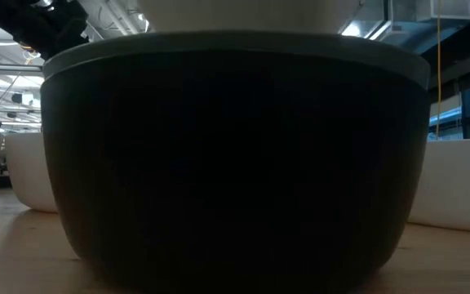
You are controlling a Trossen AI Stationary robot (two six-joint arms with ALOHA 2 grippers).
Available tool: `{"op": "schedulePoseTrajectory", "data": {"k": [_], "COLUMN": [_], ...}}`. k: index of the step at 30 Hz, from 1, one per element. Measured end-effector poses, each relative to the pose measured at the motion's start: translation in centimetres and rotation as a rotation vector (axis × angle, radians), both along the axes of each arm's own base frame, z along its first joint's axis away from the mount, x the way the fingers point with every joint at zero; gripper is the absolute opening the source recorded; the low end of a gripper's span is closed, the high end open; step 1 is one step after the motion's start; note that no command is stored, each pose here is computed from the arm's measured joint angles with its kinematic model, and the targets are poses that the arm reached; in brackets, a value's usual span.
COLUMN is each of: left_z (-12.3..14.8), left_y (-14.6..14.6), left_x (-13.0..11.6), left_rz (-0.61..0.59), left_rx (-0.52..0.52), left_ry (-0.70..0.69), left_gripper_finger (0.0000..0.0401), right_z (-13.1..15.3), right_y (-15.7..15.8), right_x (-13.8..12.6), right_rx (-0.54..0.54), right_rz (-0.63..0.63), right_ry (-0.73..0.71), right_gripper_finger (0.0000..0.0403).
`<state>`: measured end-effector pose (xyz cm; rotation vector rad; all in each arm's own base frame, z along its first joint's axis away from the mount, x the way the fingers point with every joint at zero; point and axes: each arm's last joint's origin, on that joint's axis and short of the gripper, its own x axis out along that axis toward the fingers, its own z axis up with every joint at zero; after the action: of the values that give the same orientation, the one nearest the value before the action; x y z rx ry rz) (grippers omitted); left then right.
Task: Nest bowls inside each other
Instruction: Stack the white bowl on the dark gray bowl
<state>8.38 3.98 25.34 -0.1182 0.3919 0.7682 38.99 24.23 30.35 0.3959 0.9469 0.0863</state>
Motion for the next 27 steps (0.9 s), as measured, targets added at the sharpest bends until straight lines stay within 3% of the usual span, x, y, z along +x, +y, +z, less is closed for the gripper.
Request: {"op": "schedulePoseTrajectory", "data": {"k": [6, 17, 27], "left_z": [-0.1, -0.1, -0.1], "left_y": [0.0, 0.0, 0.0], "left_x": [0.0, 0.0, 0.0], "left_rz": [0.007, 0.007, 0.007], "left_rx": [-0.020, -0.021, -0.022], "left_ry": [-0.007, -0.007, -0.008], "left_gripper_finger": [0.0161, 0.0161, 0.0161], "right_z": [-1.2, -6.9, -7.6], "right_y": [1.0, 1.9, 0.0], "right_x": [0.3, 1.8, 1.6], "right_rx": [0.025, 0.008, -0.088], "right_rz": [-0.019, -0.026, -0.076], "right_ry": [0.018, 0.164, 0.275], "right_gripper_finger": [0.0006, 0.0006, 0.0006]}}
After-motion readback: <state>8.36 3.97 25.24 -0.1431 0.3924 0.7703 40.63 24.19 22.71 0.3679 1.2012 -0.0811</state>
